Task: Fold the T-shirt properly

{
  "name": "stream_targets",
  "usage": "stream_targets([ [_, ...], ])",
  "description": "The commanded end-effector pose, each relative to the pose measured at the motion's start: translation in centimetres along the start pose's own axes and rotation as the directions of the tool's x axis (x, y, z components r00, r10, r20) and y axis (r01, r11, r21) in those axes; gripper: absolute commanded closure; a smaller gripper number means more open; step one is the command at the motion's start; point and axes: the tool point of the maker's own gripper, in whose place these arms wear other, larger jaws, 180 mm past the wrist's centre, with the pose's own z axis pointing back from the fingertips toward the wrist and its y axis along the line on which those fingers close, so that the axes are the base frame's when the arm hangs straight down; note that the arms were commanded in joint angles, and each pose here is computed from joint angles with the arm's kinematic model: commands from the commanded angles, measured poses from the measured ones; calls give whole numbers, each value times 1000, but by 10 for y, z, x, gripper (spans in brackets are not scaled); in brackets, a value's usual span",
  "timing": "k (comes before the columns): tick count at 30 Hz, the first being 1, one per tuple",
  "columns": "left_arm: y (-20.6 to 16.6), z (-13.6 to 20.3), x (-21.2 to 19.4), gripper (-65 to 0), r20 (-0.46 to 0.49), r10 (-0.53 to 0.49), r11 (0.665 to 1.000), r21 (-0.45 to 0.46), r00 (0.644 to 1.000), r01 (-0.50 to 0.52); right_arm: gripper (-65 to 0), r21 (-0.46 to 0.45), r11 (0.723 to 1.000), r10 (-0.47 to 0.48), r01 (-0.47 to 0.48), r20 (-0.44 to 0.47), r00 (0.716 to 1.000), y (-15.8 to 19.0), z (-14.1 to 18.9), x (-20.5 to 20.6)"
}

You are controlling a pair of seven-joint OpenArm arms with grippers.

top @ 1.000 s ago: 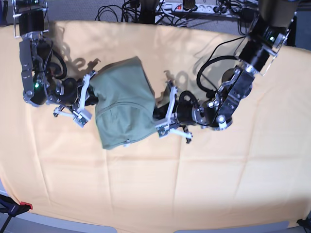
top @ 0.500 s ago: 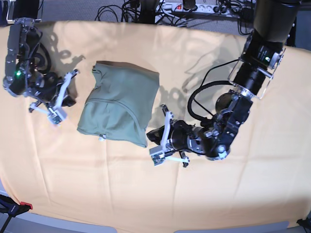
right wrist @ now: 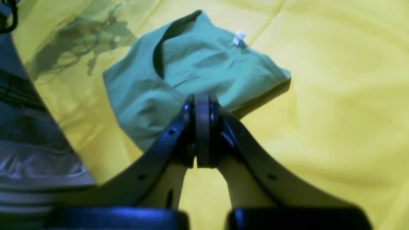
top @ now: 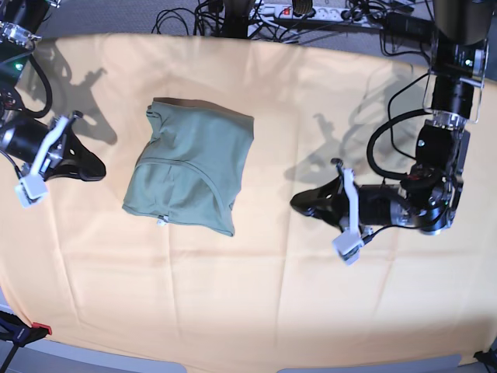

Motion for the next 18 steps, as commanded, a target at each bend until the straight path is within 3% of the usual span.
stream_targets([
  [1,-3,14,18,0,53,-36,999,2,998,36,0,-6,1000,24,-23,26,999,0,9,10],
  [10,-64,53,-32,0,-135,-148,988,15,980,152,0,-167,985,23,-34,-63,998,5,62,-23],
  [18,-93,88,-65,0,-213,-72,993,78,974,91,0,-257,964,20,-76,-214,977,37,104,-57],
])
